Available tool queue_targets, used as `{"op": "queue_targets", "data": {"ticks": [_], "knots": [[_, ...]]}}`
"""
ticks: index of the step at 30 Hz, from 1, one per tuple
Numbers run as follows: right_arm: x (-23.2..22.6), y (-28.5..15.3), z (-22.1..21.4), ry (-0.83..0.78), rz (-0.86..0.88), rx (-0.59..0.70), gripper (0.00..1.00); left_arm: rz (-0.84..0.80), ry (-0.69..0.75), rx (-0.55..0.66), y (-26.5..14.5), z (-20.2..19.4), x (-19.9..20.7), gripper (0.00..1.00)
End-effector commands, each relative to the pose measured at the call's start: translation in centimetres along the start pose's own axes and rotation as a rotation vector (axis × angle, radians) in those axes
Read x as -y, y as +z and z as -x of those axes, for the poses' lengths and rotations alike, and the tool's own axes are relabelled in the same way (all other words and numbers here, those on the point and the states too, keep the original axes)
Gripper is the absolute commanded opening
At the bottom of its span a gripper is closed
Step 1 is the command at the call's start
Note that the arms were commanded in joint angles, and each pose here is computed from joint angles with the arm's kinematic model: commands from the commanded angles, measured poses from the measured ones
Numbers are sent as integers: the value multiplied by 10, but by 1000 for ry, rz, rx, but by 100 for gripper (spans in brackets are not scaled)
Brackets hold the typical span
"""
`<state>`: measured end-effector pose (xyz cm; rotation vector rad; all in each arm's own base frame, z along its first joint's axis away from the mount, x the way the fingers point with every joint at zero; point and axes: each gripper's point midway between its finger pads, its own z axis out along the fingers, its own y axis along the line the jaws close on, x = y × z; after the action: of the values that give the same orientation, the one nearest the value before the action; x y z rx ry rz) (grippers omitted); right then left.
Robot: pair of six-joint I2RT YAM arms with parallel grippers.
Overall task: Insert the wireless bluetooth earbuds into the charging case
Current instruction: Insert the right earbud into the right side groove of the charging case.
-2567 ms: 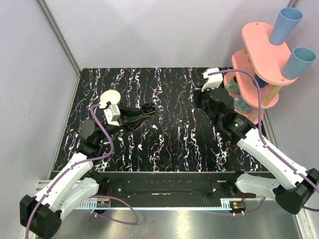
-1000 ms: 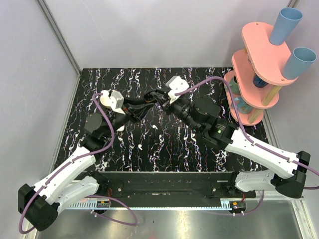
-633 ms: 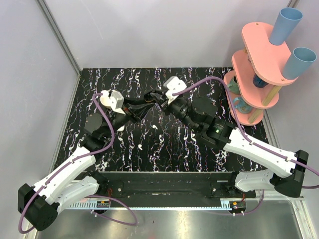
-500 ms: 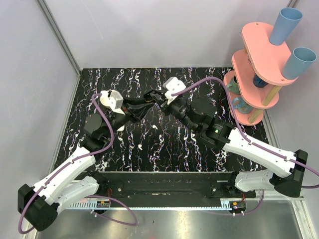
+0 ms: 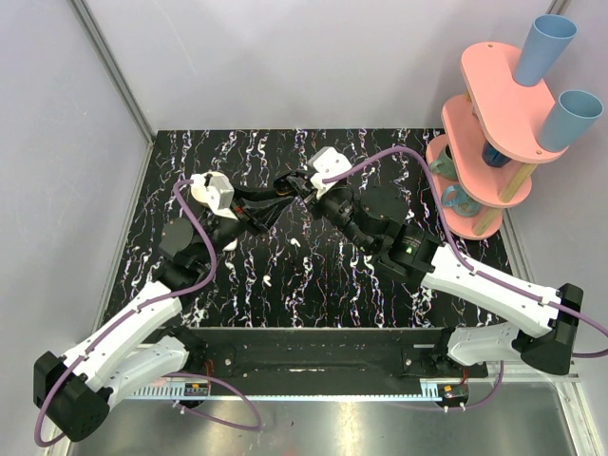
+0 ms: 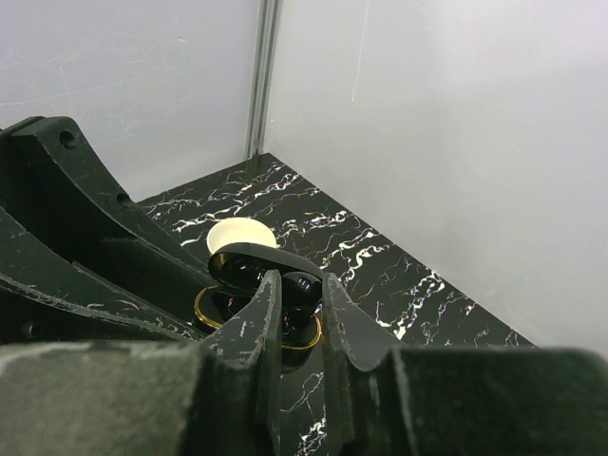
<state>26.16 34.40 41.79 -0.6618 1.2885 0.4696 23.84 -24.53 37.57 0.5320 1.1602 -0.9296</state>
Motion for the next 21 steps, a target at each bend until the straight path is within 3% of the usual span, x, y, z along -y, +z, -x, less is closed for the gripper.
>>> {"op": "queue_targets", "data": {"ticks": [1, 21], "knots": [[7, 1, 6, -4, -41, 23, 0, -37, 41, 112, 0, 35, 11, 0], [-8, -9, 1, -15, 63, -11, 6, 5, 48, 137, 2, 42, 3, 0]]}}
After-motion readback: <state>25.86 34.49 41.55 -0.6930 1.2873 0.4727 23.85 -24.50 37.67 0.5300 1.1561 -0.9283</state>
